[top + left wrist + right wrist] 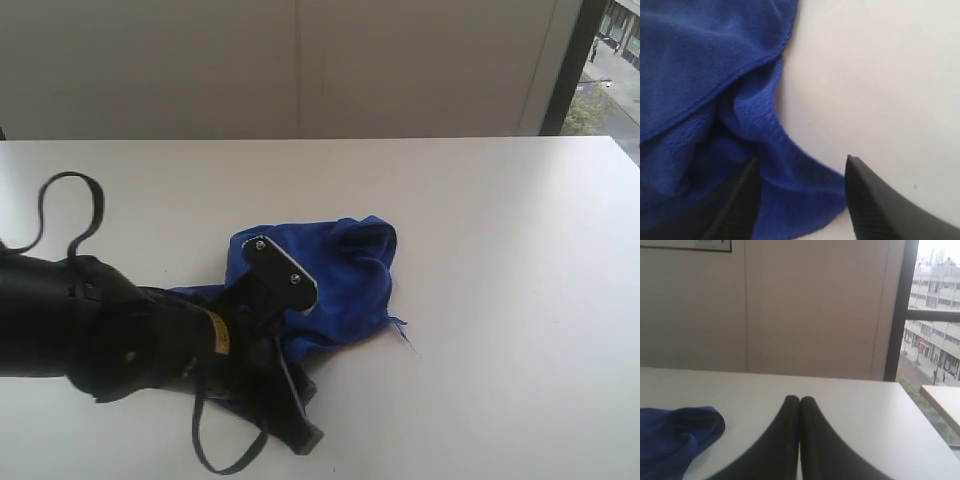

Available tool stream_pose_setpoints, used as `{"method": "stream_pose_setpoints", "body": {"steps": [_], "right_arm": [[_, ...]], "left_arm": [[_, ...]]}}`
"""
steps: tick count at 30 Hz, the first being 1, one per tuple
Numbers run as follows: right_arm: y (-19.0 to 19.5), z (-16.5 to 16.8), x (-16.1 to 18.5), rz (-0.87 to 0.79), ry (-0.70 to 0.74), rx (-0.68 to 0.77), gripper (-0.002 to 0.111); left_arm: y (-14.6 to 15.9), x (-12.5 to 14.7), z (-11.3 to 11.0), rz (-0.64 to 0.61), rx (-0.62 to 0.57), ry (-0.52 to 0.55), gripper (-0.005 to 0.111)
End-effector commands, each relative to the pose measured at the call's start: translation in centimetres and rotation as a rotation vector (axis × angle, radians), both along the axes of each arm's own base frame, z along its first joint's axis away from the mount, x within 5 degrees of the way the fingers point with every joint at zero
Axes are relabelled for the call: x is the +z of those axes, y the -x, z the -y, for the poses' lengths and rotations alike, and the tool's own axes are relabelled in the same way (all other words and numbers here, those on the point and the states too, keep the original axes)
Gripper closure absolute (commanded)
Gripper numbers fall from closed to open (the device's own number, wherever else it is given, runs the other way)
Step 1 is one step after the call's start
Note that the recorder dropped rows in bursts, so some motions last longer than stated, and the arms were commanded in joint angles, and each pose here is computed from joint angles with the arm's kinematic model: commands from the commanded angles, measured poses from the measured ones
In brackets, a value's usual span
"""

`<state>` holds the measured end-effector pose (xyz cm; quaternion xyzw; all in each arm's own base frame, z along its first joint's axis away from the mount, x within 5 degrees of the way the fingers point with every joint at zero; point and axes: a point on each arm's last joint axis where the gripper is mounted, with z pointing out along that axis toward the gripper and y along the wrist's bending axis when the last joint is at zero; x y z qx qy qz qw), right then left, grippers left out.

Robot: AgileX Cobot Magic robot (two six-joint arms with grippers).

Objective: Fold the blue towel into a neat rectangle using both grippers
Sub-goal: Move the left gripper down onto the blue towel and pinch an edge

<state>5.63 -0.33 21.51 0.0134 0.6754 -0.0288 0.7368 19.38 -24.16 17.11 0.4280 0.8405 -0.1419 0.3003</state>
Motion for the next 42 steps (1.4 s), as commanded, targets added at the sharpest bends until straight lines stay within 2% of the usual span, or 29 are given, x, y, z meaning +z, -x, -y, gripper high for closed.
{"method": "stream_pose_setpoints", "body": {"steps": [1,7,14,23,27,34,39,42], "right_arm": [[0.1,0.0,0.3,0.054,0.014,0.003,0.108],[0.1,0.0,0.3,0.054,0.014,0.003,0.108],[0.1,0.0,0.3,0.054,0.014,0.003,0.108],[0.1,0.0,0.3,0.054,0.014,0.003,0.108],[0.1,0.0,0.3,0.054,0.014,0.003,0.108],[0.1,0.0,0.3,0.055,-0.004,0.004,0.108],[0.1,0.0,0.3,0.056,-0.006,0.005,0.108],[0.1,0.0,0.3,0.056,-0.01,0.005,0.108]], "left_arm": [[-0.3,-0.4,2.0,-0.059,0.038,0.02,0.05],[-0.8,-1.6,2.8,-0.144,0.058,-0.049,0.05],[-1.0,-1.9,2.9,-0.127,0.035,-0.07,0.05],[-1.2,1.0,2.7,-0.024,-0.04,-0.083,0.05],[-1.3,1.8,2.7,-0.031,-0.05,-0.118,0.05],[-0.9,1.3,1.9,-0.075,-0.067,-0.23,0.05],[-1.0,1.2,2.1,-0.069,-0.062,-0.216,0.05],[-1.3,-0.1,2.4,-0.093,-0.036,-0.215,0.05]]}}
